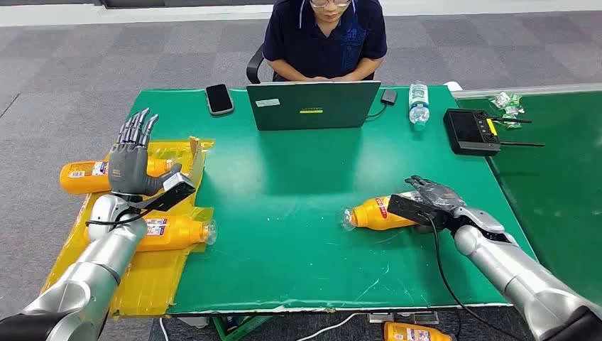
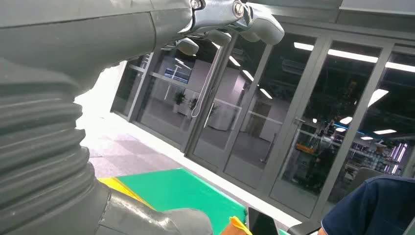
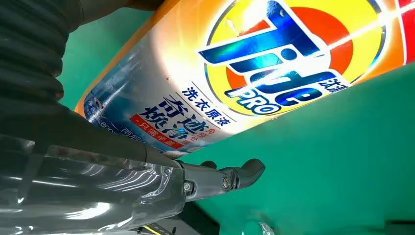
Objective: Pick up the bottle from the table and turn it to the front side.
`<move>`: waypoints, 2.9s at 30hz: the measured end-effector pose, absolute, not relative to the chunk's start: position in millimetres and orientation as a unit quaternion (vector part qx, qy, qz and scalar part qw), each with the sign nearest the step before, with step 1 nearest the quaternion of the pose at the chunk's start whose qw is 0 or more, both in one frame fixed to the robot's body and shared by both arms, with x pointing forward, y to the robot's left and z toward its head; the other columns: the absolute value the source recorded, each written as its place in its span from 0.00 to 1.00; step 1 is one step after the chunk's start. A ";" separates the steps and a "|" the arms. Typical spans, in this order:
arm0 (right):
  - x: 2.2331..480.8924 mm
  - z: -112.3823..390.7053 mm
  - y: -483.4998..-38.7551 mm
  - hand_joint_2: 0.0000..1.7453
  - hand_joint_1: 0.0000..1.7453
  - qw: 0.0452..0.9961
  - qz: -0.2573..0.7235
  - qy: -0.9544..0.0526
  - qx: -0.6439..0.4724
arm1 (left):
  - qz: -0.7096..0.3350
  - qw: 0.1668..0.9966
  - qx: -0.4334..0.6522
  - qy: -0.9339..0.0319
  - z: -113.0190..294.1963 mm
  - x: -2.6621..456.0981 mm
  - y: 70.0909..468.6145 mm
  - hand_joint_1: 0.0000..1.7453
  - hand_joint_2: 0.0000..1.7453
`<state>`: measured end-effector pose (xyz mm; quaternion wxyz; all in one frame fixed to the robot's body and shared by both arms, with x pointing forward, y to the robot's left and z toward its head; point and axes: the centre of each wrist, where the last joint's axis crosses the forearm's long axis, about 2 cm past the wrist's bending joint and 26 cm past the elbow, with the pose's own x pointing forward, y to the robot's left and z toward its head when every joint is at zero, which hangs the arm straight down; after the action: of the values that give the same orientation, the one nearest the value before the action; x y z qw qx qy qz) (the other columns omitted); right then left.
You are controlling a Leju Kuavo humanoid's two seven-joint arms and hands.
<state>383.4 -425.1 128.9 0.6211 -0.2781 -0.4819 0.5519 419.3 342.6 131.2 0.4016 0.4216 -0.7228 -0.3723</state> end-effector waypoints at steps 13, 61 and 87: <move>372.4 114.2 -424.1 1.00 0.00 0.634 0.547 -0.480 -0.262 | -0.370 0.400 0.417 -0.728 128.7 417.8 341.2 0.00 1.00; 413.2 149.2 -261.9 1.00 1.00 0.575 0.379 -0.705 -0.168 | -0.348 0.410 0.381 -0.752 123.3 416.7 305.2 0.00 1.00; 424.0 165.8 -197.9 1.00 1.00 0.514 0.342 -0.781 -0.100 | -0.178 0.555 0.041 -0.812 130.6 420.9 275.0 0.00 1.00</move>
<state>424.0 -197.9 165.8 0.5136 -0.0997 -0.7807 0.3419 420.9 275.0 130.6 0.5551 0.0414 -0.8115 -0.1777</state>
